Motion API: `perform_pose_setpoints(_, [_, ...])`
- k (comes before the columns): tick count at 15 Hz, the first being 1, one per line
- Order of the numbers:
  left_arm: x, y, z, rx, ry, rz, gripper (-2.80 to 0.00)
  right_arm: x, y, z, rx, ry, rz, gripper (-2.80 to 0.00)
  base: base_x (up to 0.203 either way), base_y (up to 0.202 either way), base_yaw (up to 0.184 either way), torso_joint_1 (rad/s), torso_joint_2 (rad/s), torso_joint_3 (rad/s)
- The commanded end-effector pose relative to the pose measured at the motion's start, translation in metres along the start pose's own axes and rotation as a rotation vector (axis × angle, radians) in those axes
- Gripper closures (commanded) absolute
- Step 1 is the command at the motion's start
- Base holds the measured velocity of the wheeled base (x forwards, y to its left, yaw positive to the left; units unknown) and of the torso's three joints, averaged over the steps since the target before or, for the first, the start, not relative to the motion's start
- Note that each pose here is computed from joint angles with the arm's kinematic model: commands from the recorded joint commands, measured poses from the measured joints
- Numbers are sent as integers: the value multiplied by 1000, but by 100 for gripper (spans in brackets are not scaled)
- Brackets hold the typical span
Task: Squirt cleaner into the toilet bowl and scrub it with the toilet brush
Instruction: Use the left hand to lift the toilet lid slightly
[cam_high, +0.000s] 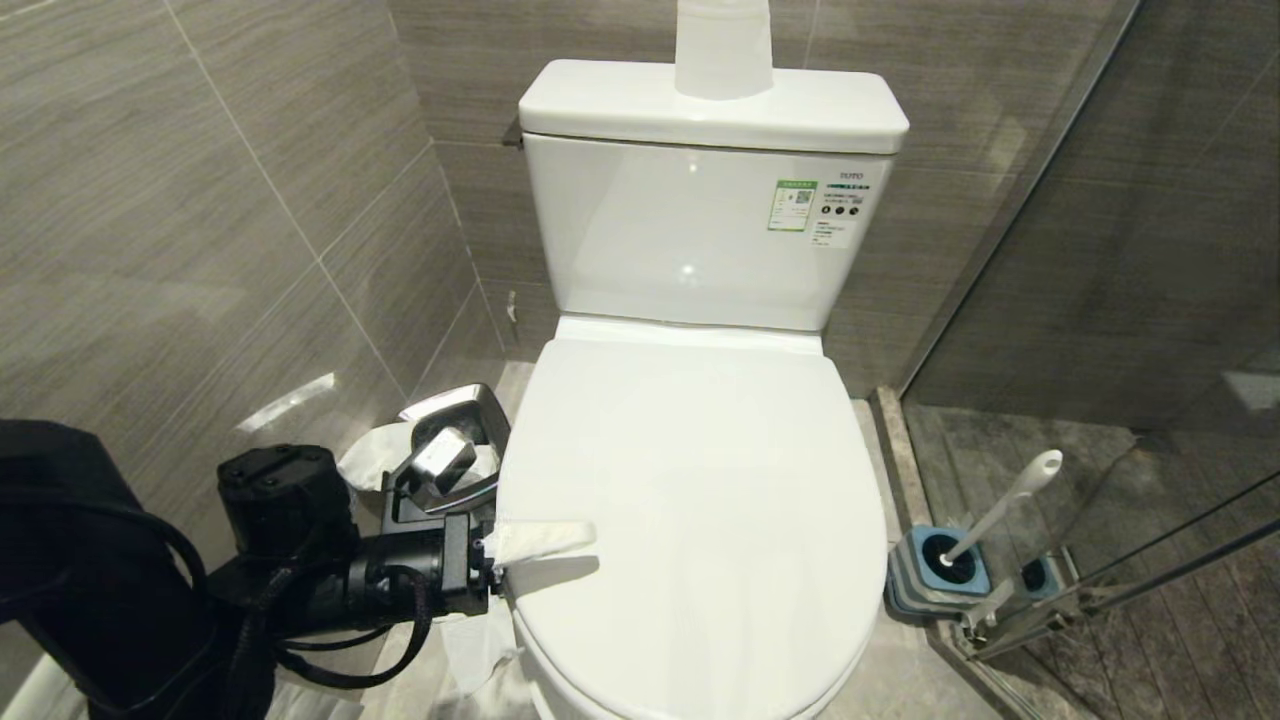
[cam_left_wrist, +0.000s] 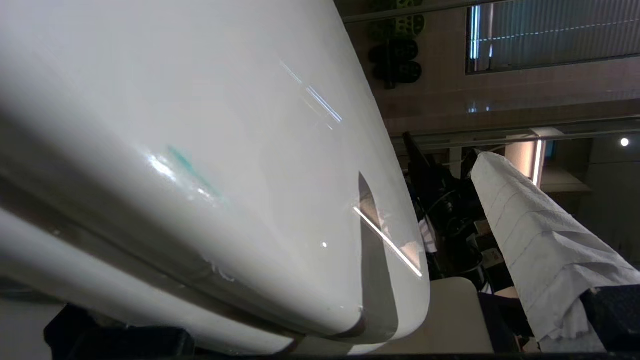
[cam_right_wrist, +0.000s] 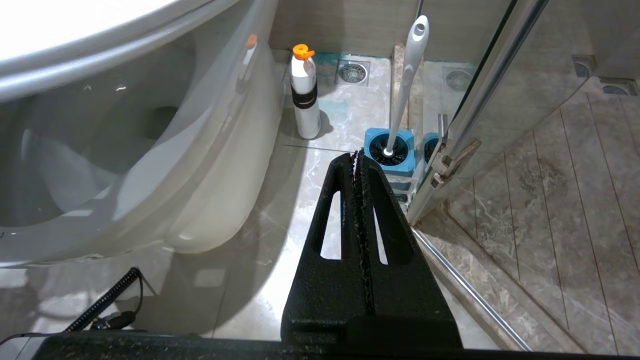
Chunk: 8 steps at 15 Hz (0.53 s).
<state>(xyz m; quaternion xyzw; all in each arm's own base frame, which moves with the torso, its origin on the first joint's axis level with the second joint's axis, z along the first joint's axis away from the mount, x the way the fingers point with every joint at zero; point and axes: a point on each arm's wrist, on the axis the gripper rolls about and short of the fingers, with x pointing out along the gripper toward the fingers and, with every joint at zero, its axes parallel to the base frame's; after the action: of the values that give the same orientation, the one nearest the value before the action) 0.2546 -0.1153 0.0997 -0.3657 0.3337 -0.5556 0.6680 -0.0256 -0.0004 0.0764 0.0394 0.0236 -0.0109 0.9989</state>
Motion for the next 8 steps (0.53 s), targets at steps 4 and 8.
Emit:
perform_pose_setpoints(4, [-5, -22, 4, 63, -21, -35, -280, 0, 0, 0, 1, 1, 0, 0, 0, 0, 0, 0, 0, 0])
perform_pose_setpoints(8, [-5, -39, 14, 69, -42, -70, -280, 0, 0, 0, 1, -1, 0, 0, 0, 0, 0, 0, 0, 0])
